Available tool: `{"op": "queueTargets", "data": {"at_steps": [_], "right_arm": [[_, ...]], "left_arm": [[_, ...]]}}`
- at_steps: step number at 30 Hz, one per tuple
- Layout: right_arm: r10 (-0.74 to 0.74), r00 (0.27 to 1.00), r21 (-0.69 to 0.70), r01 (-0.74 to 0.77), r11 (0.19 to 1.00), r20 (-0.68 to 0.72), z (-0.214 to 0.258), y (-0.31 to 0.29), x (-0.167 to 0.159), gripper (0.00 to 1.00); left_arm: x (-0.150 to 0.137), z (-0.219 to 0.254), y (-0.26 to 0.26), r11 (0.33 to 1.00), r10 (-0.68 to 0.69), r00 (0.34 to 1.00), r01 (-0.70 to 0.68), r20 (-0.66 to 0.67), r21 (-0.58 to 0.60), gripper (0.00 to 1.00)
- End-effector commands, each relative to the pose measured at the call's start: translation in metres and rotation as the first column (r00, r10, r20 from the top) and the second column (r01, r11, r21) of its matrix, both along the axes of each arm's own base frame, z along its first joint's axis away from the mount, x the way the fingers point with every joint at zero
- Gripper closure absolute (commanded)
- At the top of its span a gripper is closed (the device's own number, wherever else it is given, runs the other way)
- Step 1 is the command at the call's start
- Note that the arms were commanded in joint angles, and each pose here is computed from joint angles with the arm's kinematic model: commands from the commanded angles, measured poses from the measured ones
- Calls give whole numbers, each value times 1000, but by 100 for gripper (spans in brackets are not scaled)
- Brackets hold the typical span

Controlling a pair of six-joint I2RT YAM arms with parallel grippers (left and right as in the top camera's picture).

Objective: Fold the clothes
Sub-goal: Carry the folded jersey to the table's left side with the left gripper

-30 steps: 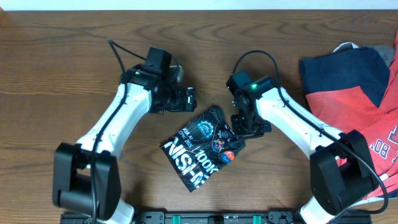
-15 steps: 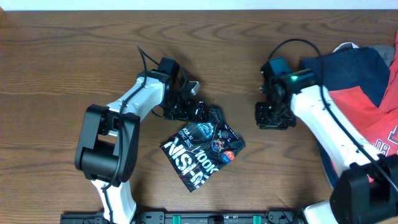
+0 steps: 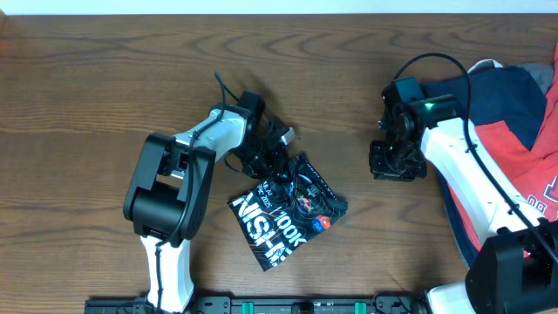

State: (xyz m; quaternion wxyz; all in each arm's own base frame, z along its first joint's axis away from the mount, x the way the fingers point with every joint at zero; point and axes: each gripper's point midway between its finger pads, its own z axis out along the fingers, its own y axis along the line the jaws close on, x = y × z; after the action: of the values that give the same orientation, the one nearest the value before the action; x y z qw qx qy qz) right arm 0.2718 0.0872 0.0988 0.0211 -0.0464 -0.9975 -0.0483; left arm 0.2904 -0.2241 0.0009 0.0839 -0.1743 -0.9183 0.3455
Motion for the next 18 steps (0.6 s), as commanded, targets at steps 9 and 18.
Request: {"op": "queueTargets", "data": {"at_steps": [9, 18], "right_arm": [[13, 1000, -3, -13, 1000, 4, 3, -3, -2, 74], [13, 1000, -28, -13, 1000, 9, 3, -7, -1, 74]], "left_arm": [[117, 8, 143, 861, 457, 878, -476, 140, 178, 94], [172, 41, 341, 450, 857, 451, -891, 247, 64, 94]]}}
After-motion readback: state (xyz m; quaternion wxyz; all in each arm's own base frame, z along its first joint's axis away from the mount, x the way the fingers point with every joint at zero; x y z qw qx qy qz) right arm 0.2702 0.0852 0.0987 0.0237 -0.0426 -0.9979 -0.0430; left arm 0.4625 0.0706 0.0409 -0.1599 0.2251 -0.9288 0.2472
